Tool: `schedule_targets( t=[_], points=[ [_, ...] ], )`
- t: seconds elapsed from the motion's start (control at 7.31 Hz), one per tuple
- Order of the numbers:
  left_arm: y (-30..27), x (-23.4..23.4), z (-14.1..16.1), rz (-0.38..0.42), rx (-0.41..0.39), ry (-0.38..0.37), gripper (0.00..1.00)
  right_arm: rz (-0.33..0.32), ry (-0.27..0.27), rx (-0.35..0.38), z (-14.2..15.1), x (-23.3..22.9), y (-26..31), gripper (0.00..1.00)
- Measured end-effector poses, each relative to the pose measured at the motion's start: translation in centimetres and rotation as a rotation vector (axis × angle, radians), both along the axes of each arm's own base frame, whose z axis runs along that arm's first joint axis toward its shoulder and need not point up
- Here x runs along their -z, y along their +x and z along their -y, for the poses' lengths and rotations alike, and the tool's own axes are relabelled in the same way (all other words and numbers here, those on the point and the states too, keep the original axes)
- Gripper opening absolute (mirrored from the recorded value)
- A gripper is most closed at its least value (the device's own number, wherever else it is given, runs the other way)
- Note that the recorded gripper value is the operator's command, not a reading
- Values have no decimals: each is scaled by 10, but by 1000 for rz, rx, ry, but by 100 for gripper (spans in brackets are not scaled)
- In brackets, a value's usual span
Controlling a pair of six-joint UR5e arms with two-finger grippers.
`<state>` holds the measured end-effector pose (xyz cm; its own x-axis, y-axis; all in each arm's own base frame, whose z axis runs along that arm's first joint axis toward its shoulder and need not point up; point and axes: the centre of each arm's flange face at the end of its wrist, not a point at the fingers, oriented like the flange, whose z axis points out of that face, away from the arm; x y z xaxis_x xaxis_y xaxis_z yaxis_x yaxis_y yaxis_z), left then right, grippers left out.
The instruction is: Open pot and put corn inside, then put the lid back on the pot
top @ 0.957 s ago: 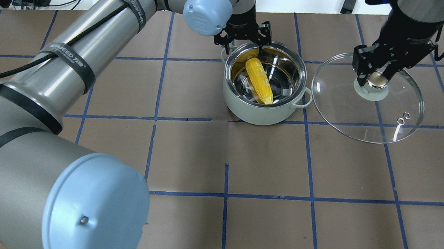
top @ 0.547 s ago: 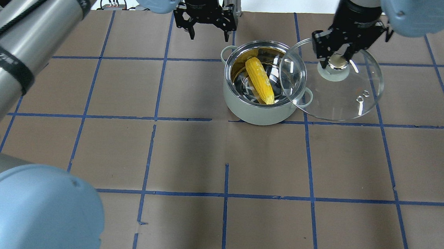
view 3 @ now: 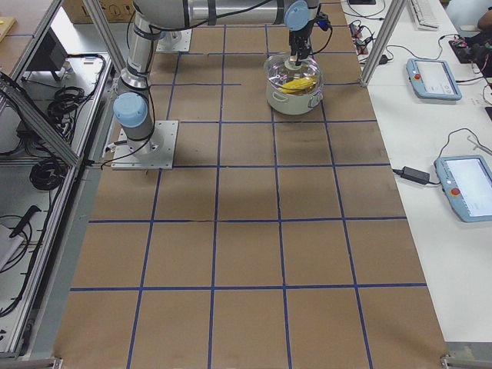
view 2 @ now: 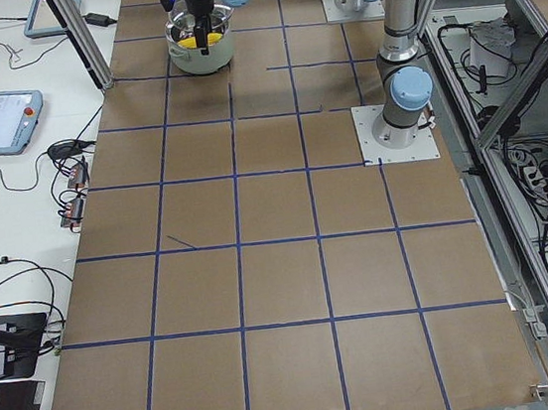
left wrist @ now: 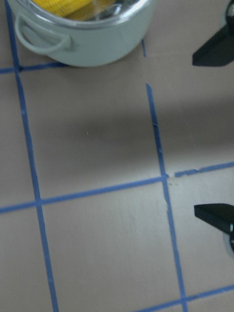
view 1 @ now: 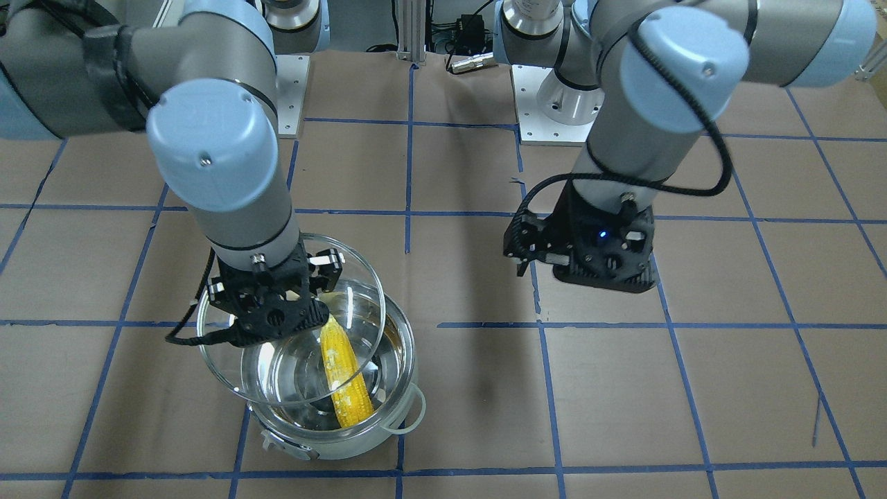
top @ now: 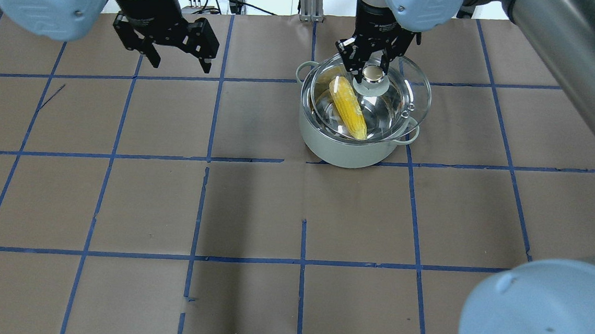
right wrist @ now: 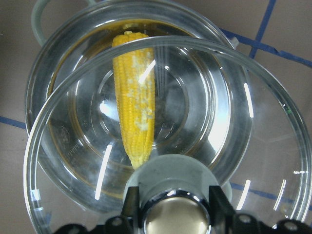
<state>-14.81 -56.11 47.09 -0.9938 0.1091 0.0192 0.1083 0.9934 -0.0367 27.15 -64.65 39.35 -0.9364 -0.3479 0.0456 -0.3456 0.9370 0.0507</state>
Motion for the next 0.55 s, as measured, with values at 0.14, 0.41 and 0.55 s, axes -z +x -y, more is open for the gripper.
schedule_targets(
  t=[0.14,0.41,0.55],
  points=[
    [7,-13,-14,12,-14,13,100,0,4,-9,9,7,8,43],
    [6,-33,-22,15,-20,16,100,-2,16,-19,18,17,14,43],
    [5,-38,-22,11,-19,11,100,-2,20,-23,19,20,14,43]
  ],
)
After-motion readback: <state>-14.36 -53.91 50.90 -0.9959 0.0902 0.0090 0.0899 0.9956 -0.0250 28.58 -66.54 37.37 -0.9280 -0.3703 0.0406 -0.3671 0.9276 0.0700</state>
